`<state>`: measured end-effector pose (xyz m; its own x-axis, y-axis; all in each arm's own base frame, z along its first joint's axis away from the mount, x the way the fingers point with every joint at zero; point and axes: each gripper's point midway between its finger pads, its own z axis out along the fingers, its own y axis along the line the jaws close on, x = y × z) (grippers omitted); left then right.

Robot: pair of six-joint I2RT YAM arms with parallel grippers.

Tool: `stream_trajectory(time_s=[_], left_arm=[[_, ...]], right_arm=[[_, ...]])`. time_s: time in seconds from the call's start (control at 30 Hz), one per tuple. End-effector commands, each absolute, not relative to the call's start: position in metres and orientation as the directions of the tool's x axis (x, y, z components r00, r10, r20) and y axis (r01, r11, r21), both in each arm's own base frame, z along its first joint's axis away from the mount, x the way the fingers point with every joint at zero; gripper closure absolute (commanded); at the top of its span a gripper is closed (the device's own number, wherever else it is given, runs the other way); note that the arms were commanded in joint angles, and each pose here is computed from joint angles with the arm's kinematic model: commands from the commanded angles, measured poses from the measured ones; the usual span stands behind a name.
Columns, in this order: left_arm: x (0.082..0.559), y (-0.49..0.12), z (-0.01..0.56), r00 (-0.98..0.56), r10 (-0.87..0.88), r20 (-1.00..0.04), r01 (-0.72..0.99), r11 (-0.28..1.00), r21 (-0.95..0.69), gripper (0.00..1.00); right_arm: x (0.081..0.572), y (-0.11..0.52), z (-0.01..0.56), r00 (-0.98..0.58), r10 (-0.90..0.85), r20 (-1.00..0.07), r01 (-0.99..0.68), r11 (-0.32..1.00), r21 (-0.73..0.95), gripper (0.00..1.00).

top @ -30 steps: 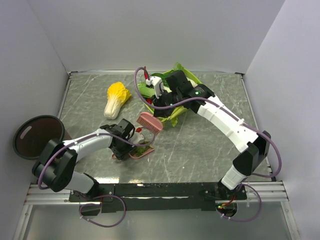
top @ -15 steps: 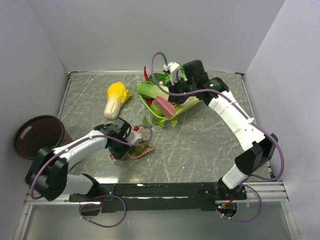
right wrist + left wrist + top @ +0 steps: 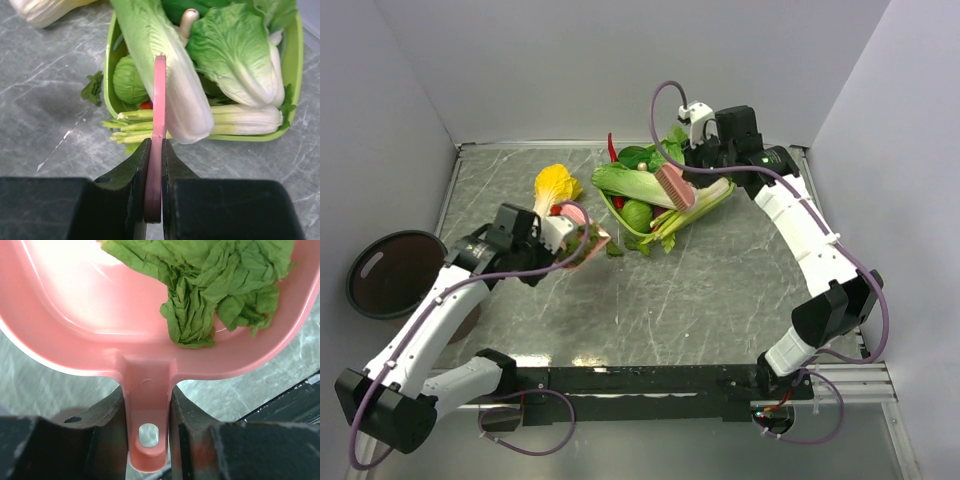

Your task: Sweep away the paper scraps from the table

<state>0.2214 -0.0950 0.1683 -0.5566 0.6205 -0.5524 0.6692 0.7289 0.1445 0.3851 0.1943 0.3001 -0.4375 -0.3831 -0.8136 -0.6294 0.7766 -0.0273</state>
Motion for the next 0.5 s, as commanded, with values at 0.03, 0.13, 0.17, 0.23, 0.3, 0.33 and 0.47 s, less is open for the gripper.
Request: stream_trajectory(time_s=[0.03,0.13,0.17,0.23,0.3,0.33,0.47], left_arm=[[0.232,-0.060,0.203,-0.647,0.486,-0.588,0.508,0.850,0.143,0.99],[0.242,-0.042,0.220,-0.659,0.411,-0.629,0.422,0.895,0.142,0.99],[0.244,-0.038,0.224,-0.659,0.392,-0.642,0.402,0.905,0.141,0.99],[0.248,-0.022,0.235,-0.662,0.341,-0.668,0.333,0.932,0.145,0.99],[0.252,-0.006,0.248,-0.661,0.289,-0.692,0.263,0.954,0.147,0.99],[0.253,-0.002,0.255,-0.655,0.274,-0.705,0.240,0.959,0.149,0.99],[0.252,0.028,0.288,-0.627,0.174,-0.759,0.099,0.985,0.145,0.99]], right_arm=[[0.399,0.186,0.358,-0.330,-0.278,-0.902,-0.583,0.812,-0.037,1.00],[0.403,0.191,0.356,-0.346,-0.254,-0.903,-0.581,0.814,-0.007,1.00],[0.404,0.193,0.355,-0.351,-0.248,-0.903,-0.583,0.812,0.003,1.00],[0.406,0.197,0.353,-0.363,-0.232,-0.902,-0.584,0.812,0.026,1.00],[0.408,0.200,0.351,-0.377,-0.218,-0.900,-0.583,0.811,0.048,1.00],[0.409,0.201,0.350,-0.382,-0.215,-0.899,-0.586,0.809,0.055,1.00],[0.411,0.205,0.349,-0.390,-0.204,-0.898,-0.589,0.805,0.073,1.00]])
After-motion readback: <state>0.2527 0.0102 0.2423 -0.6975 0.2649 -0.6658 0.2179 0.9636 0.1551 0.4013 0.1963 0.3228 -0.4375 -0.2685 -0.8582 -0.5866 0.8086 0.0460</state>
